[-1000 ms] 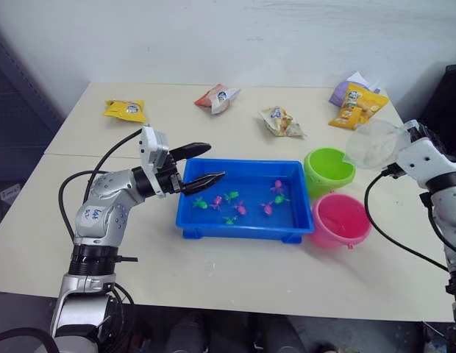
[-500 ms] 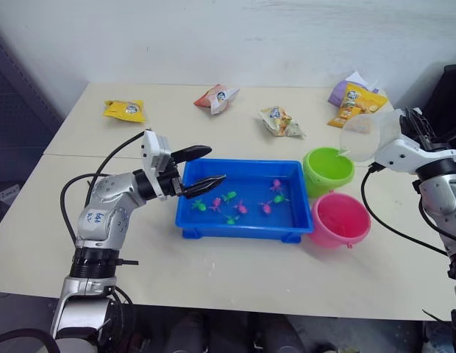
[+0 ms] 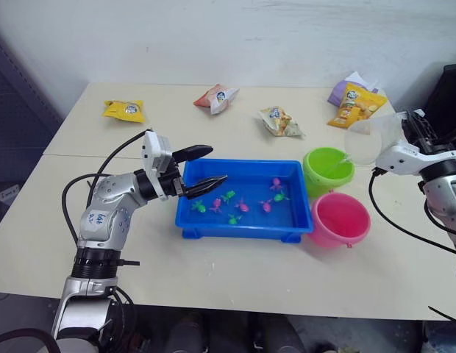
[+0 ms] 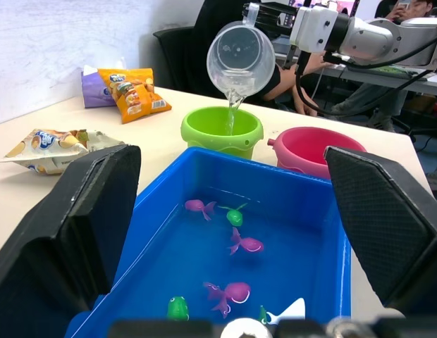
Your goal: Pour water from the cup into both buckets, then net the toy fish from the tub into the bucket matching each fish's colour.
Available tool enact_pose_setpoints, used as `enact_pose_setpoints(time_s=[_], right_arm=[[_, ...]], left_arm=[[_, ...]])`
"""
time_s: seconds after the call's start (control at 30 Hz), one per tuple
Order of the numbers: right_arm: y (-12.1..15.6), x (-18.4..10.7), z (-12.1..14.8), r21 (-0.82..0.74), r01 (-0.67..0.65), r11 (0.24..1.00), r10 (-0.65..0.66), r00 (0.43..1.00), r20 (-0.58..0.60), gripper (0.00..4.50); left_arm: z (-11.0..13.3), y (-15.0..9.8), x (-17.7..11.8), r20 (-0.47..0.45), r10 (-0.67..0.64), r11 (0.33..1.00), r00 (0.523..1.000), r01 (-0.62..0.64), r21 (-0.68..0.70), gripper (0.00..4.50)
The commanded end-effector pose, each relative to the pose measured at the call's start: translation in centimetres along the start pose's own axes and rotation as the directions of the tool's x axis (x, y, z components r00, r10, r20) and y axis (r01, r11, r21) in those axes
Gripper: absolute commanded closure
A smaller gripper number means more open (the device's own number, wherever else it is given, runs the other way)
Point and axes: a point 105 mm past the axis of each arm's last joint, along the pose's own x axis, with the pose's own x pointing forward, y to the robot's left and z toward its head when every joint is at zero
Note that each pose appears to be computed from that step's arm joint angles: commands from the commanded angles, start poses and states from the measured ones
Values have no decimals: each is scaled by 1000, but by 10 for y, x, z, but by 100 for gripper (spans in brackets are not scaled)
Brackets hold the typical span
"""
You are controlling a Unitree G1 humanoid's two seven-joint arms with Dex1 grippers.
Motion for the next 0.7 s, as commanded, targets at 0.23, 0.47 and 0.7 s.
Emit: enact_pose_setpoints(time_s=[0.23,0.47,0.7], right_arm=[[-22,5,2,-56,84,995,-81,995,57,444],[-31,8,10,-88,155,984,-145,983,109,444],[-33,10,9,-90,174,981,-164,981,109,444]], left_arm=[[8,-1,5,20,-14,999,1000,13,42,0],[8,-2,7,26,-26,998,999,24,49,0],[8,-4,8,25,-32,998,999,30,50,0]])
